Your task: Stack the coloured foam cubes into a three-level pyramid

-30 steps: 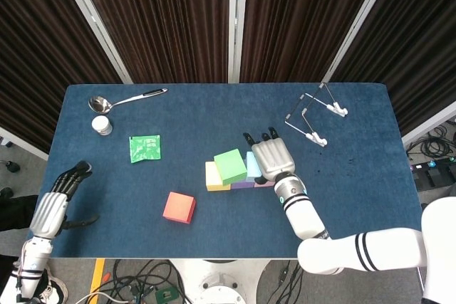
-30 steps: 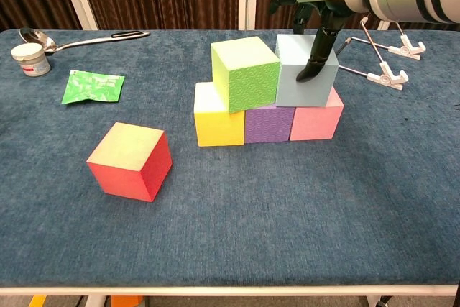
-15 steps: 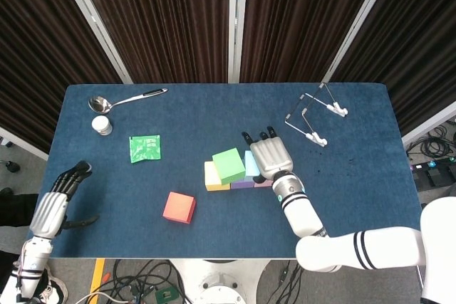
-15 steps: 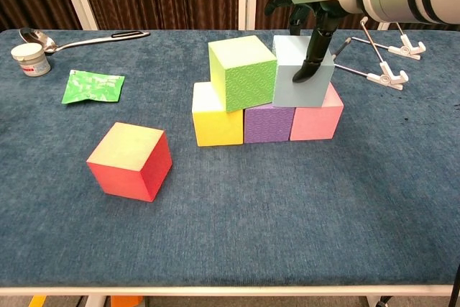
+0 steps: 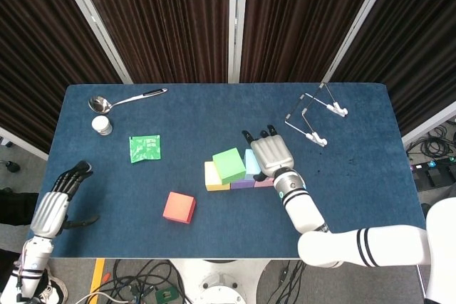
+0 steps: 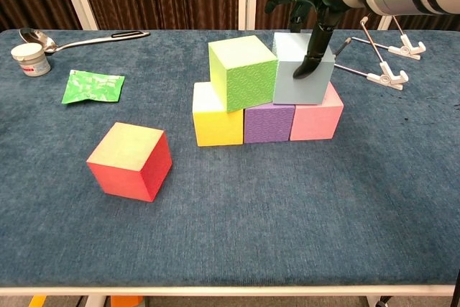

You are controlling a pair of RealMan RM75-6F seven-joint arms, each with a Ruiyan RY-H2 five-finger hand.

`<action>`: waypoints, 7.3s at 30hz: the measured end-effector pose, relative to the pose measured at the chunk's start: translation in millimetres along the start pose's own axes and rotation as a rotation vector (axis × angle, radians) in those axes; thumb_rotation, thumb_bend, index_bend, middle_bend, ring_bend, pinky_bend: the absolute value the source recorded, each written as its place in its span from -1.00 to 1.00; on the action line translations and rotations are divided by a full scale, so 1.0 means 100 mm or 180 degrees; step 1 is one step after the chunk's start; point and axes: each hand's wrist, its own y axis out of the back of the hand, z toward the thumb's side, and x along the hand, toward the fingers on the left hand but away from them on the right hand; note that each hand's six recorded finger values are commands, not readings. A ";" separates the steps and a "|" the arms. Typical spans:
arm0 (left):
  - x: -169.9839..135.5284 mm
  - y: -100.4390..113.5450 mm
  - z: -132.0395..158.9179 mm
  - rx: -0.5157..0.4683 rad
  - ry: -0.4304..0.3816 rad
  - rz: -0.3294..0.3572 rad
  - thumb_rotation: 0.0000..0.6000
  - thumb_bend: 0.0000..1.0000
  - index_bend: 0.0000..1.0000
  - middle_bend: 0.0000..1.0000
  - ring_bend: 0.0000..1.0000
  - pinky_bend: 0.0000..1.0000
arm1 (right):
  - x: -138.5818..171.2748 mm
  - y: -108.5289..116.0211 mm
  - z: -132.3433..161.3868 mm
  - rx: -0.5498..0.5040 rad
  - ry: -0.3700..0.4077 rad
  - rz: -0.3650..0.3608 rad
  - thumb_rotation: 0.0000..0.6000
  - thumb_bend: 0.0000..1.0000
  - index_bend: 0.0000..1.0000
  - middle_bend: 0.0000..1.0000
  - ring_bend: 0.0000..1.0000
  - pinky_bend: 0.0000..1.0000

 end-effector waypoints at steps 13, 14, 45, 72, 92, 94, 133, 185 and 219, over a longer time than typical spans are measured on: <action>0.00 0.01 0.00 0.0003 0.0001 0.0002 1.00 -1.00 -0.71 -0.83 -1.00 -0.85 | 0.02 -0.01 0.01 0.0007 0.0018 0.0002 1.00 -0.70 -1.00 0.30 -0.70 -1.00; 0.00 0.01 0.00 0.0004 0.0002 0.0002 1.00 -1.00 -0.71 -0.83 -1.00 -0.85 | 0.02 -0.02 0.01 0.0008 0.0019 0.0005 1.00 -0.70 -1.00 0.30 -0.71 -1.00; -0.01 0.01 0.02 0.0006 -0.0008 0.0005 1.00 -1.00 -0.71 -0.82 -1.00 -0.85 | 0.08 0.04 -0.02 -0.0092 0.0050 0.0017 1.00 -0.80 -1.00 -0.50 -0.98 -1.00; -0.03 0.05 -0.01 0.0006 0.0019 0.0039 1.00 -1.00 -0.71 -0.82 -1.00 -0.85 | -0.13 0.26 0.45 0.0054 0.0743 0.0056 1.00 -0.84 -1.00 -0.75 -1.00 -1.00; -0.04 0.05 -0.04 0.0005 0.0045 0.0038 1.00 -1.00 -0.71 -0.82 -1.00 -0.85 | -0.20 0.24 0.62 0.0153 0.0759 0.0011 1.00 -0.74 -1.00 -0.29 -1.00 -1.00; -0.05 0.05 -0.04 0.0006 0.0047 0.0040 1.00 -1.00 -0.71 -0.82 -1.00 -0.85 | -0.19 0.28 0.63 0.0125 0.0769 -0.0041 1.00 -0.74 -1.00 -0.24 -1.00 -1.00; -0.04 0.05 -0.03 -0.0010 0.0012 0.0045 1.00 -1.00 -0.71 -0.83 -1.00 -0.85 | -0.02 0.22 0.69 0.0051 0.0479 -0.0134 1.00 -0.75 -1.00 0.09 -0.86 -1.00; -0.06 0.02 -0.07 -0.0041 0.0044 0.0023 1.00 -1.00 -0.71 -0.83 -1.00 -0.85 | -0.04 0.10 0.67 0.0009 0.0342 -0.0109 1.00 -0.80 -1.00 0.07 -0.86 -1.00; -0.06 0.02 -0.07 -0.0045 0.0040 0.0022 1.00 -1.00 -0.71 -0.83 -1.00 -0.85 | -0.04 0.10 0.64 -0.0051 0.0290 -0.0166 1.00 -0.78 -1.00 0.14 -0.82 -1.00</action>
